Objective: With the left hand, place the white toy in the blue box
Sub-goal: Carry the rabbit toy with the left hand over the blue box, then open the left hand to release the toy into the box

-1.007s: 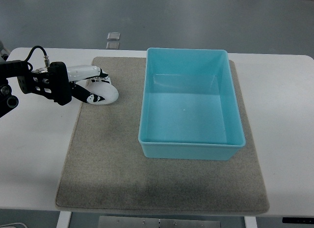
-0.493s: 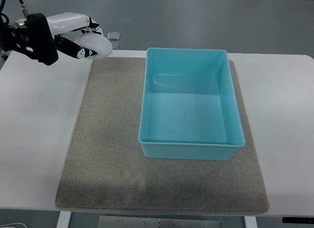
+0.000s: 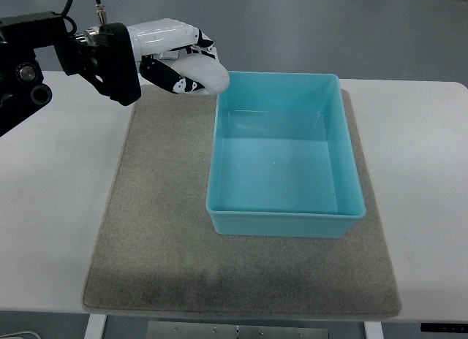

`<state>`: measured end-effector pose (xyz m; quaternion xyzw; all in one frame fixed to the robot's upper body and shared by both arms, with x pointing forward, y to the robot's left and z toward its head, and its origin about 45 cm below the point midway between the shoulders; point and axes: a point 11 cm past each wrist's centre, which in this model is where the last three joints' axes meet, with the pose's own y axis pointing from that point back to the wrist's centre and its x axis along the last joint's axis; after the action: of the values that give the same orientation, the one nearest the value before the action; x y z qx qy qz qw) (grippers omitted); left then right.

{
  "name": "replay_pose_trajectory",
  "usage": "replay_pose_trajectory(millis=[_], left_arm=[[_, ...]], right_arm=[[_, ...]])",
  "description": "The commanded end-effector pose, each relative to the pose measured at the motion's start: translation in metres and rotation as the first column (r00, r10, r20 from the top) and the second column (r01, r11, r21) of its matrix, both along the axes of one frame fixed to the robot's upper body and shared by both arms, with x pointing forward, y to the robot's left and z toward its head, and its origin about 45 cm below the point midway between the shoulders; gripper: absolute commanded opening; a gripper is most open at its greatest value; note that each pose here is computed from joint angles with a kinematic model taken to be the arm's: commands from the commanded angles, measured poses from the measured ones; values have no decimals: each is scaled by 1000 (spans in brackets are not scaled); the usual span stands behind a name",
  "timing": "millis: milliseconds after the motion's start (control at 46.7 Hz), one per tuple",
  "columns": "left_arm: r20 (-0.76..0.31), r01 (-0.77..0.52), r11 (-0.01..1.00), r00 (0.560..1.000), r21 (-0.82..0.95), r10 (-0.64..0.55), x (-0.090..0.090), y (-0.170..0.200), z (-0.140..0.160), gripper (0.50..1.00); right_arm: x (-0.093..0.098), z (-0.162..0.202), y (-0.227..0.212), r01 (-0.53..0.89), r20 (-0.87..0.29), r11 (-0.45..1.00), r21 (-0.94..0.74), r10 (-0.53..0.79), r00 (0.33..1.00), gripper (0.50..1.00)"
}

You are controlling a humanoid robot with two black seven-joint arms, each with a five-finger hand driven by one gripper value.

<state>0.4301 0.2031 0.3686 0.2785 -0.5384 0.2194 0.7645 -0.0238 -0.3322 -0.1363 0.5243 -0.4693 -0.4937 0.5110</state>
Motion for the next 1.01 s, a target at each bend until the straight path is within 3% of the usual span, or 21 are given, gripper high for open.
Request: replay_pose_trajectory(millis=[0,471,750,836,921,986], left_arm=[[14,1,999,1000,34,-1,1,-13,-9,500],[-72,85,996,994,-18,-87,-10,-73,-50,500],[-114,64,998,991,-13,-65,-9,-78,-79,500],[-122,62,998,991,-13,-63,-9,-77,-82,587],[-134,71,997,988,-26,-73,-11,-83,-84,767],[-138,79,996,987,-33,-83,-13,-88,-85,816]], right_arm=[[0,0,0,0,0,1000,0,0,1000,936],[0,0,0,0,0,1000,0,0,1000,936],[0,0,0,0,0,1000,0,0,1000,936],[0,0,0,0,0,1000,0,0,1000,936],[0,0,0,0,0,1000,0,0,1000,936],[0,0,0,0,0,1000,0,0,1000,936]])
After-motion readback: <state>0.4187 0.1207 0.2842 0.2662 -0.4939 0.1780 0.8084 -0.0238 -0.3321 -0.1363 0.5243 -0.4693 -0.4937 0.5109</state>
